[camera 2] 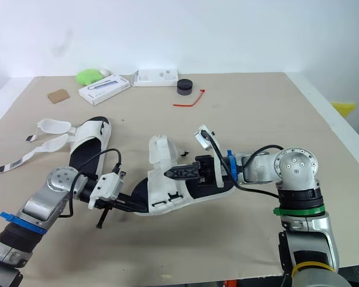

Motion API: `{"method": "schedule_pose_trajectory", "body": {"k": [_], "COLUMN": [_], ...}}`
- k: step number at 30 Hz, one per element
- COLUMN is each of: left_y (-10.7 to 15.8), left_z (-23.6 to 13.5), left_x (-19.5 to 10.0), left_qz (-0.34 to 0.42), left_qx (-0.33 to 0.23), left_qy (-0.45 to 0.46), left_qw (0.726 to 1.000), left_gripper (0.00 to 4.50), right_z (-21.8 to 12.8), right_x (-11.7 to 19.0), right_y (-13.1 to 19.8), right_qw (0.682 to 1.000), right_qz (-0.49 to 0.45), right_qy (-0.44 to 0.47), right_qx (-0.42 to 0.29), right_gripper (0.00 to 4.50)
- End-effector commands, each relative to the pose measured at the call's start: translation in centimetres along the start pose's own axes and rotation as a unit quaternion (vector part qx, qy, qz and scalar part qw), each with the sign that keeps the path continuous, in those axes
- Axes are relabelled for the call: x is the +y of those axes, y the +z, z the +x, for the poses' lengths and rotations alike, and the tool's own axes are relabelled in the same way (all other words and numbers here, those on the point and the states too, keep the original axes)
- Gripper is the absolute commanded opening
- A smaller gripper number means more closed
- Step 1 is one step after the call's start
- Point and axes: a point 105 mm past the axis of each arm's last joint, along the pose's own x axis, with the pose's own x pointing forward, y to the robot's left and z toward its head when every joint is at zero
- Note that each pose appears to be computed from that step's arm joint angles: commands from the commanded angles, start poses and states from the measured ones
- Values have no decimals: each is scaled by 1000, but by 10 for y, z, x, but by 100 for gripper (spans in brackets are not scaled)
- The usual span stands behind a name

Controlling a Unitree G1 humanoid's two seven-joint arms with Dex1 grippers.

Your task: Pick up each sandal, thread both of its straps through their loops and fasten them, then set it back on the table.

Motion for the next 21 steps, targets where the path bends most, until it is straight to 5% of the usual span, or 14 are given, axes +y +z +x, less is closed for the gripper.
{"method": "schedule_pose_trajectory", "body": {"k": [1, 13, 21], "left_y": [-11, -11, -11], "left_z": [2, 2, 2], "left_x": [-5, -6, -6], "left_qz": [-18, -18, -18], "left_qx": [20, 21, 21], "left_qy": [-5, -3, -4], "left_qw": [1000, 1000, 1000], "left_gripper": [0, 0, 0], "right_z": [-1, -1, -5], "right_x": [-7, -34, -21], "right_y": [-2, -15, -7], "right_qw": [1000, 995, 996], "right_qz": [-8, -19, -47], "right_qy": [-27, -94, -71], "right_qx": [11, 35, 21], "right_gripper": [6, 6, 6]}}
